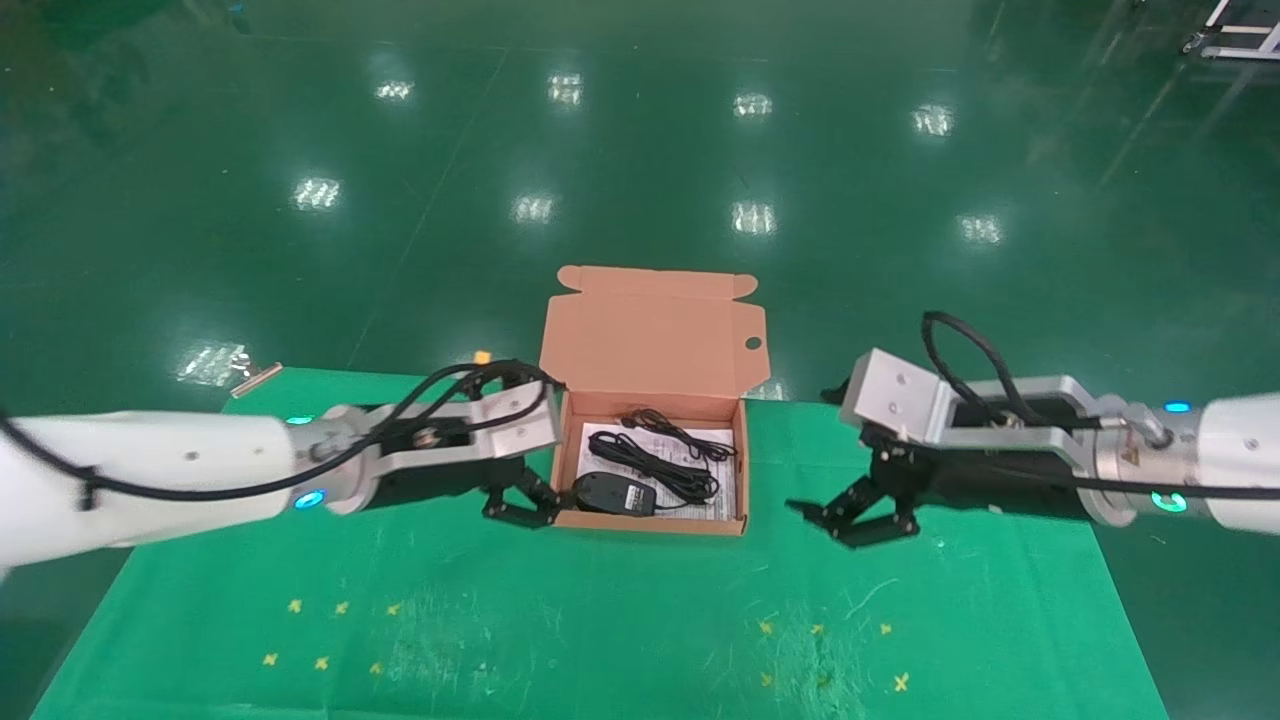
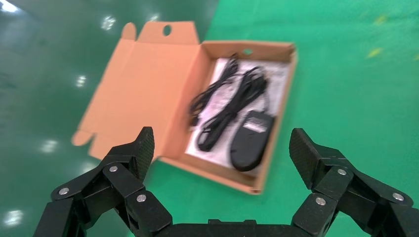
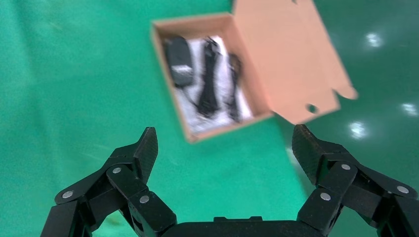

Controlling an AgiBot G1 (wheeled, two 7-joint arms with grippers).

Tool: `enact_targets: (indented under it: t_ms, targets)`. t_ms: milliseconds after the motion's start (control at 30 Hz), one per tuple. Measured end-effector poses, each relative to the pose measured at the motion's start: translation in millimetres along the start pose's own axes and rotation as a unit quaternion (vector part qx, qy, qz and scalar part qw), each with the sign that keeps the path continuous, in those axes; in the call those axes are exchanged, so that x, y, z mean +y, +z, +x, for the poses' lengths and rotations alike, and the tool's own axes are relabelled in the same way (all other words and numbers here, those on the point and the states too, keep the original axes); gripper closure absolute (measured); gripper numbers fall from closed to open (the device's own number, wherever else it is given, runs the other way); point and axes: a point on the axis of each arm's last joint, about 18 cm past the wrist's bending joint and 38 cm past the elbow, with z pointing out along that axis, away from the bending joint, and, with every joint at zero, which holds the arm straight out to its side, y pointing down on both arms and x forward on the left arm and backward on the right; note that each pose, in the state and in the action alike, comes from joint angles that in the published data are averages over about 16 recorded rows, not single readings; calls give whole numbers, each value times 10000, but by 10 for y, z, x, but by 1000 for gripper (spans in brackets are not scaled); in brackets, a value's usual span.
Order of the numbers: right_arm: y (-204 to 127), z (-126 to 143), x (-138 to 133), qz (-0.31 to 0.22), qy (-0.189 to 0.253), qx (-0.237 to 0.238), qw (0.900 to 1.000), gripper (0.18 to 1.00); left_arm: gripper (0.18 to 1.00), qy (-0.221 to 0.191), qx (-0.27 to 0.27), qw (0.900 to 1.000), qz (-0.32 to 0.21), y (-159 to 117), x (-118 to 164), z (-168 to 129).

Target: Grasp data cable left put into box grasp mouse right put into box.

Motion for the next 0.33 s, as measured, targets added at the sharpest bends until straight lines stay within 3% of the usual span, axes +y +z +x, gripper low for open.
enact_targets:
  t_ms: [333]
  targets:
    - [-93, -212, -4, 502, 330, -471, 9971, 178, 184, -632, 370, 9962, 471, -288, 54, 143]
